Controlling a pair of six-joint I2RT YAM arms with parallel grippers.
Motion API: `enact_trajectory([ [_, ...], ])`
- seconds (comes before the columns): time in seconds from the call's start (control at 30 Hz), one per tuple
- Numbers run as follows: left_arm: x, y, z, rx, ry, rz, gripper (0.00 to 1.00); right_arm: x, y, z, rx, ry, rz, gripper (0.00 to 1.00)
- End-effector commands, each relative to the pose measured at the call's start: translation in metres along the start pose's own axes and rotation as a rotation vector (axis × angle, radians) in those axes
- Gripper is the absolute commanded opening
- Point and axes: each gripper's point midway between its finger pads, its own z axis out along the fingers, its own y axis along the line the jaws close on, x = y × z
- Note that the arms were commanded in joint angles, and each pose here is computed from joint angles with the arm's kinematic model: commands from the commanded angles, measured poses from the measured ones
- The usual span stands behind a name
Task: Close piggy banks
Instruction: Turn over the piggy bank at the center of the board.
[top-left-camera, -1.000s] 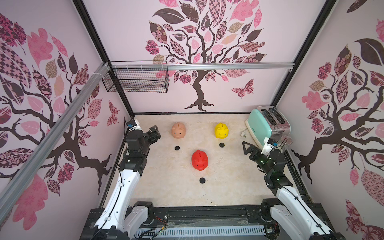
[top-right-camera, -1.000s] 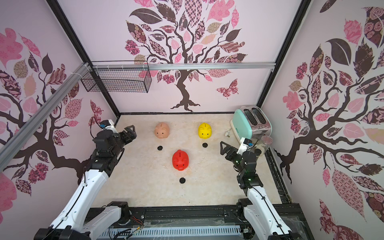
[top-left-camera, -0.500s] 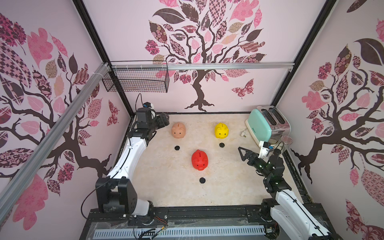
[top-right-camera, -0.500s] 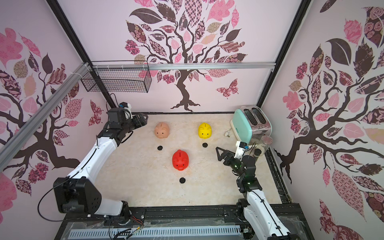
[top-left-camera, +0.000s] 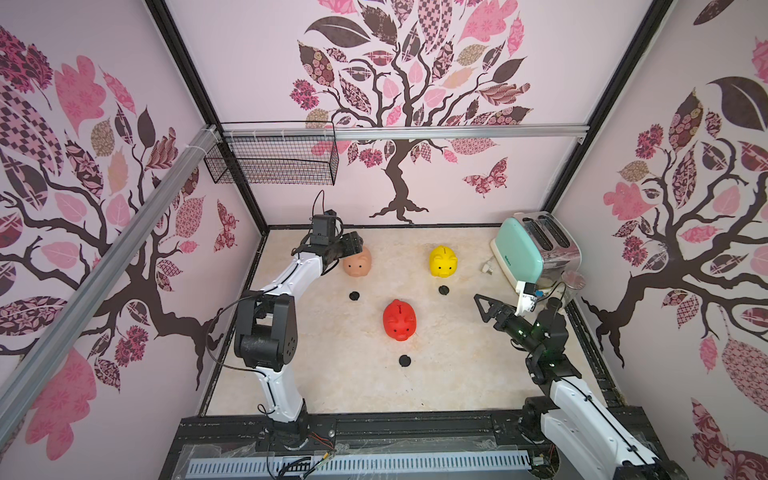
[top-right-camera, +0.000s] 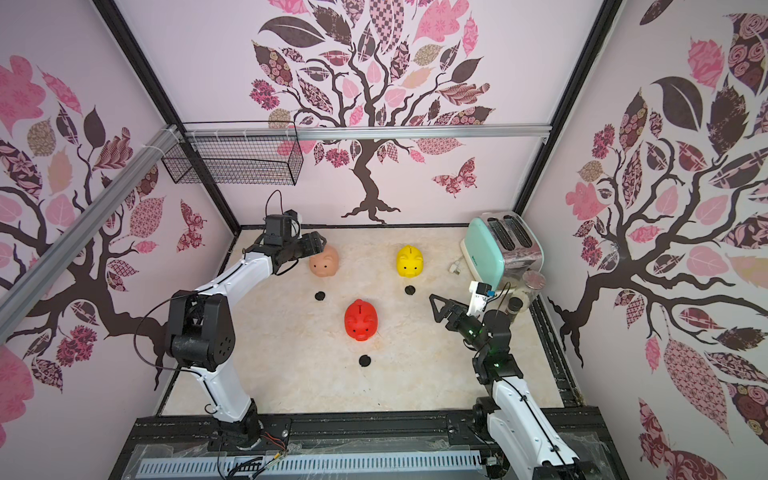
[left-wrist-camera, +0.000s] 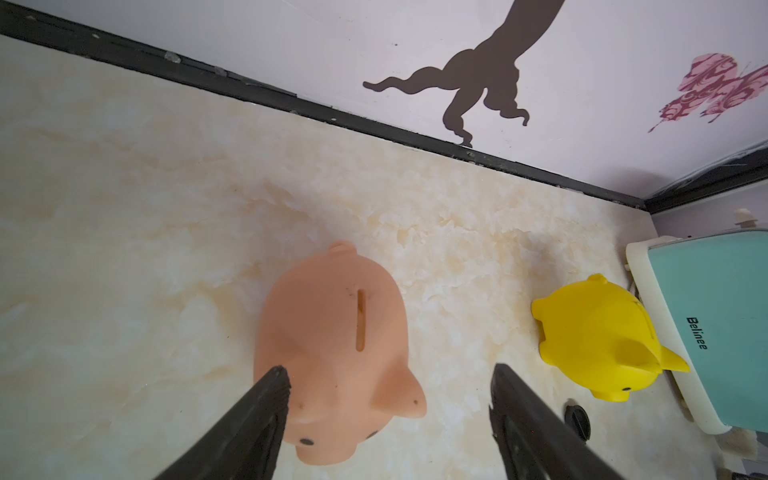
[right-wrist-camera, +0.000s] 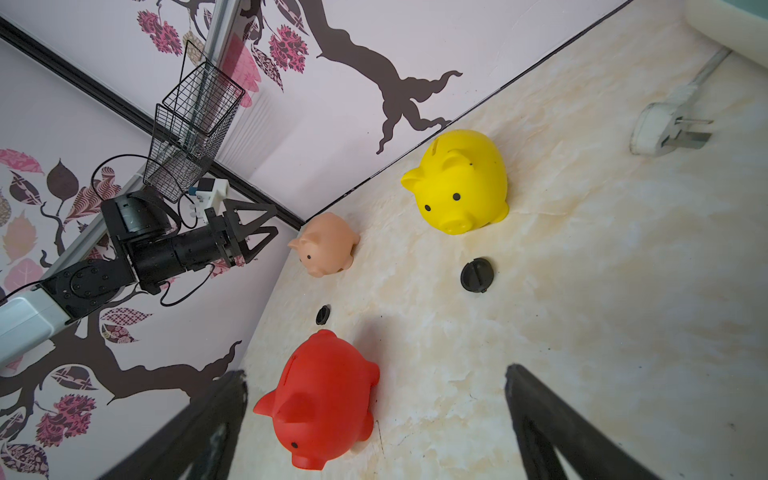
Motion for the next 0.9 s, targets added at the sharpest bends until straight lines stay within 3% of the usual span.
enact_trajectory([
  [0.0, -0.006, 0.002, 0.0, -0.012, -0.037, 0.03, 0.79, -0.003, 0.008, 0.001, -0.03, -0.005, -0.016, 1.0],
  [0.27, 0.002, 0.032, -0.002, -0.048, -0.05, -0.031, 0.75, -0.001, 0.008, 0.002, -0.033, 0.007, -0.007, 1.0],
  [0.87, 0.029, 0.036, 0.015, -0.036, 0.027, -0.039, 0.58, 0.001, 0.008, 0.003, -0.038, 0.019, 0.005, 1.0],
])
